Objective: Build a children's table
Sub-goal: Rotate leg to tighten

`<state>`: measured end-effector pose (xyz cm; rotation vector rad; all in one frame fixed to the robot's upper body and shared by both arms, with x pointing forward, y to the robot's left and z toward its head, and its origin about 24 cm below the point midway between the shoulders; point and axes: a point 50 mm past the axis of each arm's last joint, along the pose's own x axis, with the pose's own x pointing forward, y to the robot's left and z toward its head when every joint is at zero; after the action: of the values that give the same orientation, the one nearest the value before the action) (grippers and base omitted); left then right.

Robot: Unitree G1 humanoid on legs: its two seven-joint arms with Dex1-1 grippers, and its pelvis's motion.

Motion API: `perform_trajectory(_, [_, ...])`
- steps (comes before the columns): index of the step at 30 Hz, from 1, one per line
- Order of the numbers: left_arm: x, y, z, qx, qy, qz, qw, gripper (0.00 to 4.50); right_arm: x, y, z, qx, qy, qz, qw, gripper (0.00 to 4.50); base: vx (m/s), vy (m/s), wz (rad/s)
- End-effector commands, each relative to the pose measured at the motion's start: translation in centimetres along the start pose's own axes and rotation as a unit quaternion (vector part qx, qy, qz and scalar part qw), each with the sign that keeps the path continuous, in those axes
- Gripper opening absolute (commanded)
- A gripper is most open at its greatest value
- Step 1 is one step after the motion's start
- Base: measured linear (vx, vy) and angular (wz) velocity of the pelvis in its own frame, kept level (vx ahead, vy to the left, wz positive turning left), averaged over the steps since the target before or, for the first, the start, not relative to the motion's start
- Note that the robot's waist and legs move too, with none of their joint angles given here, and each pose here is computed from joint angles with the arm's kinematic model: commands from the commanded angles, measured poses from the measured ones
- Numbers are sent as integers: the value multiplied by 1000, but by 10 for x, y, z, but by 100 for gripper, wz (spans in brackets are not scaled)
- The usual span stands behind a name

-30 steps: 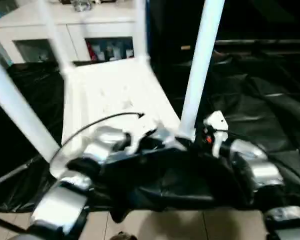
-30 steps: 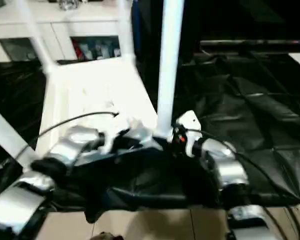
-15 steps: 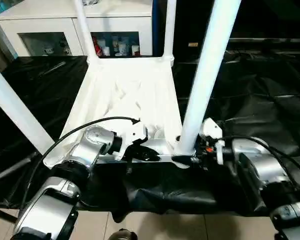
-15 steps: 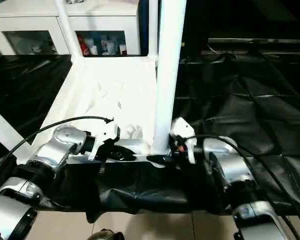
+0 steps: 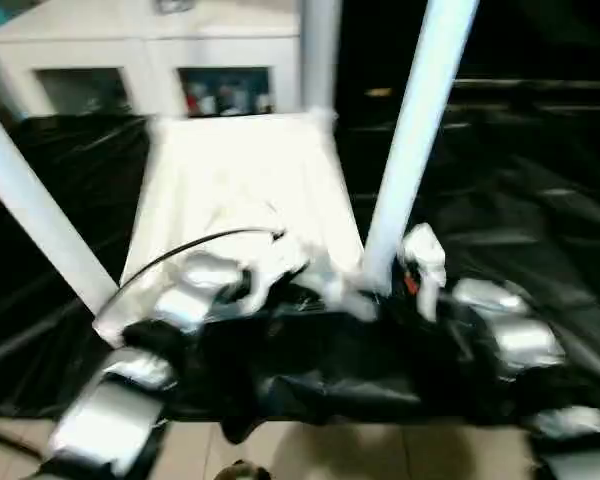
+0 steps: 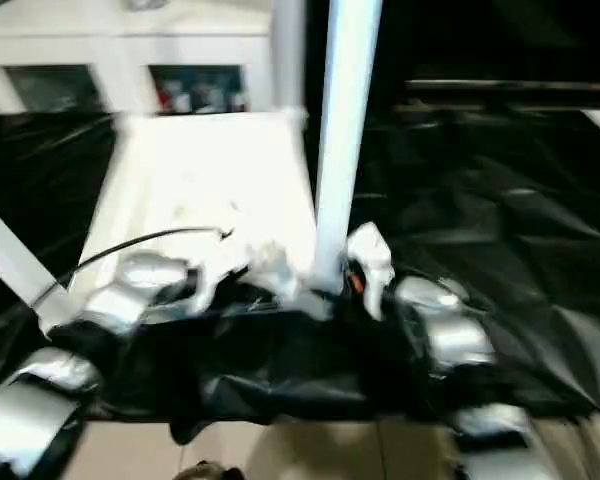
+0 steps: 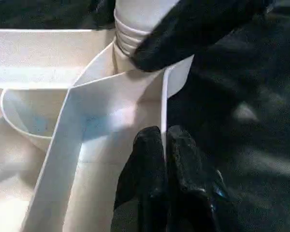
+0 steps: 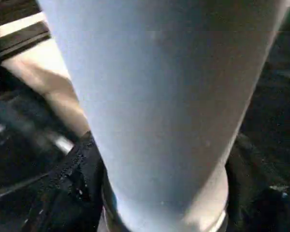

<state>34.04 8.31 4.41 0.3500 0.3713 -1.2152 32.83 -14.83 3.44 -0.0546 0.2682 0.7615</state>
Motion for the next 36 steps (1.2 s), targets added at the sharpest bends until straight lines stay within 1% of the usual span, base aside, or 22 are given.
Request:
perform_trajectory(1, [3,7,3,-29,-19,65,997,0,4,5,-22,39,38,-39,998,274,0,0,0])
perform_trajectory(2, [13,6,9,-33,-20,86,996,0,13,7,-23,55,33,-90,994,274,0,0,0])
perform_trajectory(3, [14,6,10,-33,-20,87,995,0,13,7,-23,56,32,-91,994,274,0,0,0])
perform_trajectory(4, [19,5,13,-35,-22,94,995,0,18,9,-22,60,31,-109,992,274,0,0,0])
perform_trajectory(5, [28,3,19,-34,-25,106,994,0,27,14,-19,74,26,-131,988,274,0,0,0])
perform_trajectory(6, [29,2,20,-34,-25,106,993,0,29,15,-19,73,25,-130,988,274,0,0,0])
perform_trajectory(7, [35,-1,24,-29,-28,104,994,0,39,29,-12,34,17,-91,995,274,0,0,0])
perform_trajectory(8, [37,-2,25,-24,-27,105,994,0,43,36,-8,20,7,-63,998,274,0,0,0])
perform_trajectory(9, [37,-2,25,-22,-27,105,994,0,44,38,-7,15,3,-53,998,330,0,0,0])
perform_trajectory(10, [37,-2,25,-20,-27,103,994,0,44,39,-6,11,0,-49,999,344,0,0,0])
perform_trajectory(13, [35,-3,23,-14,-29,89,996,0,40,38,-3,3,-14,-18,1000,353,0,0,0])
perform_trajectory(15, [33,-3,21,-9,-29,78,996,0,37,37,-2,-5,-18,1,1000,380,0,0,0])
perform_trajectory(16, [29,-3,19,-4,-31,63,998,0,31,35,0,-14,-20,30,999,389,0,0,0])
perform_trajectory(18, [28,-2,18,-2,-32,57,998,0,29,34,0,-18,-20,44,999,389,0,0,0])
perform_trajectory(20, [20,-4,16,11,-36,13,999,0,15,28,1,-35,-15,97,995,389,0,0,0])
perform_trajectory(24, [5,-7,9,39,-26,-61,997,0,-5,17,5,-54,0,157,986,389,0,0,0])
perform_trajectory(25, [1,-7,8,40,-26,-78,996,0,-10,13,6,-58,6,170,984,389,0,0,0])
perform_trajectory(26, [-7,-8,6,40,-28,-109,993,0,-19,8,7,-69,21,193,978,389,0,0,0])
perform_trajectory(32, [-23,-5,0,48,-12,-144,988,0,-30,0,11,-90,40,219,971,389,0,0,0])
perform_trajectory(35, [-26,-4,0,47,-11,-146,988,0,-28,-1,14,-85,35,223,970,389,0,0,0])
perform_trajectory(36, [-26,-4,0,46,-11,-146,988,0,-28,0,15,-84,33,226,970,375,0,0,0])
